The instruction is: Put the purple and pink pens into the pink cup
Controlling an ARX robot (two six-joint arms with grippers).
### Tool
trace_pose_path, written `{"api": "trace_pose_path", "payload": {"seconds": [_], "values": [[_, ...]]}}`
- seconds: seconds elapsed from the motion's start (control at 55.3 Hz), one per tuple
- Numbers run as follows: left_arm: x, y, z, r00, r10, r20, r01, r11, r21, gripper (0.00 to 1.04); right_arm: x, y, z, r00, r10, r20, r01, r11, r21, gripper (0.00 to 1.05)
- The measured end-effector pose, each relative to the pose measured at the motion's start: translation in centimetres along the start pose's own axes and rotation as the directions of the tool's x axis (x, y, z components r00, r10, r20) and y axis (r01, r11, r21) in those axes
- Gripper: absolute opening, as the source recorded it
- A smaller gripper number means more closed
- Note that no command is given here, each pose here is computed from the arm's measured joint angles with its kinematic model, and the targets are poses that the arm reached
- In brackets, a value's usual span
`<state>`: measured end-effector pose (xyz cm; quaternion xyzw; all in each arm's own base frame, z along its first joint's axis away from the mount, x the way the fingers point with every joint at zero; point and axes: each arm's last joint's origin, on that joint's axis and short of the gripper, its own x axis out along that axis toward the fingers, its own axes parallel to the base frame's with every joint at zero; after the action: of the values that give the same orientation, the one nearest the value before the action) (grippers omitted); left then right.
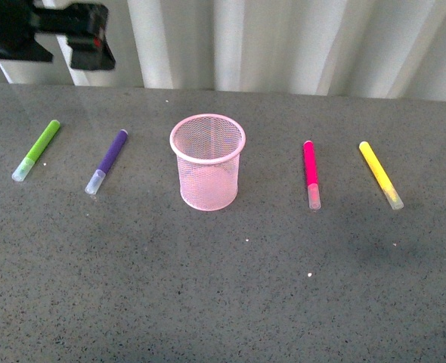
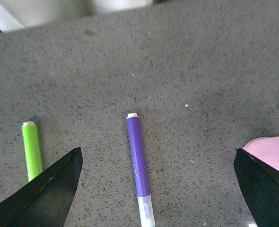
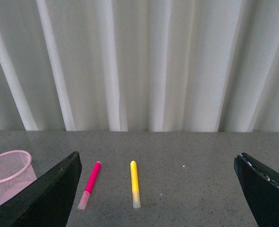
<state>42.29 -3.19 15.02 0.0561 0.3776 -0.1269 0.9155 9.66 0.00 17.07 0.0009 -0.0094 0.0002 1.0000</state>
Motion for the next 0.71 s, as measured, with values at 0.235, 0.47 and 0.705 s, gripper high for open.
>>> {"api": "trace_pose_path", "payload": {"seconds": [0.235, 0.47, 0.705], "values": [[4.5, 0.4, -1.4, 0.997, 0.008, -0.072, -0.007, 1.000, 0.024, 0.98, 0.0, 0.0, 0.0, 1.000, 0.000, 0.000, 0.000, 1.000, 0.000, 0.98], [6.3, 0.9, -1.0, 0.993, 0.002, -0.122, 0.002, 1.000, 0.031, 0.98, 0.0, 0.0, 0.0, 1.000, 0.000, 0.000, 0.000, 1.000, 0.000, 0.98], [8.4, 0.8, -1.5, 0.982, 0.023, -0.187, -0.006, 0.996, 0.090, 0.98, 0.0, 0.0, 0.0, 1.000, 0.000, 0.000, 0.000, 1.000, 0.000, 0.98]]}}
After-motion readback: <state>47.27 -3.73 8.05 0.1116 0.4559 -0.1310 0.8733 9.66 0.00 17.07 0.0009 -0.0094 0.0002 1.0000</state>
